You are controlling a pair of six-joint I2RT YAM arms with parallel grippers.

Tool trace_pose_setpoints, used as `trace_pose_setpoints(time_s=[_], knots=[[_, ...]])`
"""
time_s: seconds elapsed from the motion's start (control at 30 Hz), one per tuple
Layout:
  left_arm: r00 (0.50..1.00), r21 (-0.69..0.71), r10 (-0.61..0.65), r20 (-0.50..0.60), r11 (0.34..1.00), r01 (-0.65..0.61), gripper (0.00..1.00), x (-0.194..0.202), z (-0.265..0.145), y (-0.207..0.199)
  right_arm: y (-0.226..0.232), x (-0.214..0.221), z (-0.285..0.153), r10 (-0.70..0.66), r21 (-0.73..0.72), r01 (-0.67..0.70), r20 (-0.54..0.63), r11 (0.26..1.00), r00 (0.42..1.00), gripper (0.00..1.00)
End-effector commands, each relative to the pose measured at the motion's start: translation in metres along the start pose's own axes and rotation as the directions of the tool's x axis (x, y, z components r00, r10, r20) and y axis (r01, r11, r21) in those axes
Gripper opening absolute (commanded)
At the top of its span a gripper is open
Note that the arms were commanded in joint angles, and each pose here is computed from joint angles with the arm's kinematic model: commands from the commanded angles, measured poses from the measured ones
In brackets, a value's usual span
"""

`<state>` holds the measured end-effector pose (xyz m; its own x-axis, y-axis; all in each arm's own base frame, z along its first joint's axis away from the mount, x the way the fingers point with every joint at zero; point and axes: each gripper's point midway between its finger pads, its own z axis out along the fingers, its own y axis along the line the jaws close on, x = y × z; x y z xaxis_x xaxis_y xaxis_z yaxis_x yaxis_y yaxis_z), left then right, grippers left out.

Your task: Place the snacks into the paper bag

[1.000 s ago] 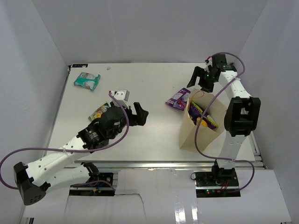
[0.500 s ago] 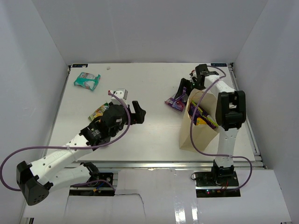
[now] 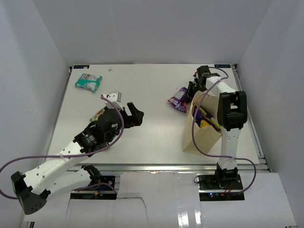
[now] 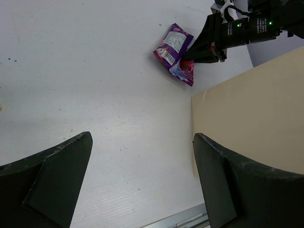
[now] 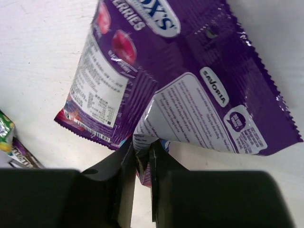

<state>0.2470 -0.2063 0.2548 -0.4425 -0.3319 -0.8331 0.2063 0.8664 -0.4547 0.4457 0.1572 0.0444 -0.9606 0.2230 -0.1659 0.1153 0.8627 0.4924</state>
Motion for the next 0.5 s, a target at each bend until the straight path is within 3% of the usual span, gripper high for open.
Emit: trace_pose_setpoints(time_s=[0.0,0.07,0.2,0.33,0.37,0.47], knots=[[0.999,-0.027,-0.032,0.015,0.999,0.033,0.98,-0.002,-0.008,0.01,0.008,-0.029,-0.005,-0.047,0.001,0.047,0.104,0.999,0.993,0.15],[0.998,-0.028,-0.053,0.019,0.998,0.053,0.98,0.0,-0.01,0.012,0.011,-0.038,-0.014,-0.08,-0.022,0.083,0.135,0.996,0.988,0.08],[0.996,-0.034,-0.091,0.019,0.995,0.092,0.98,0.009,-0.014,0.021,0.049,-0.072,-0.06,-0.212,-0.176,0.267,0.277,0.947,0.937,0.08],[0.992,-0.027,-0.123,-0.008,0.992,0.123,0.98,0.024,-0.015,0.025,0.082,-0.103,-0.123,-0.328,-0.28,0.483,0.456,0.83,0.827,0.08],[0.992,-0.029,-0.126,-0.014,0.992,0.125,0.98,0.028,-0.014,0.027,0.097,-0.104,-0.145,-0.371,-0.311,0.565,0.505,0.765,0.78,0.08],[0.991,-0.022,-0.131,-0.023,0.991,0.13,0.98,0.031,-0.015,0.027,0.113,-0.117,-0.184,-0.402,-0.282,0.651,0.598,0.705,0.694,0.08]])
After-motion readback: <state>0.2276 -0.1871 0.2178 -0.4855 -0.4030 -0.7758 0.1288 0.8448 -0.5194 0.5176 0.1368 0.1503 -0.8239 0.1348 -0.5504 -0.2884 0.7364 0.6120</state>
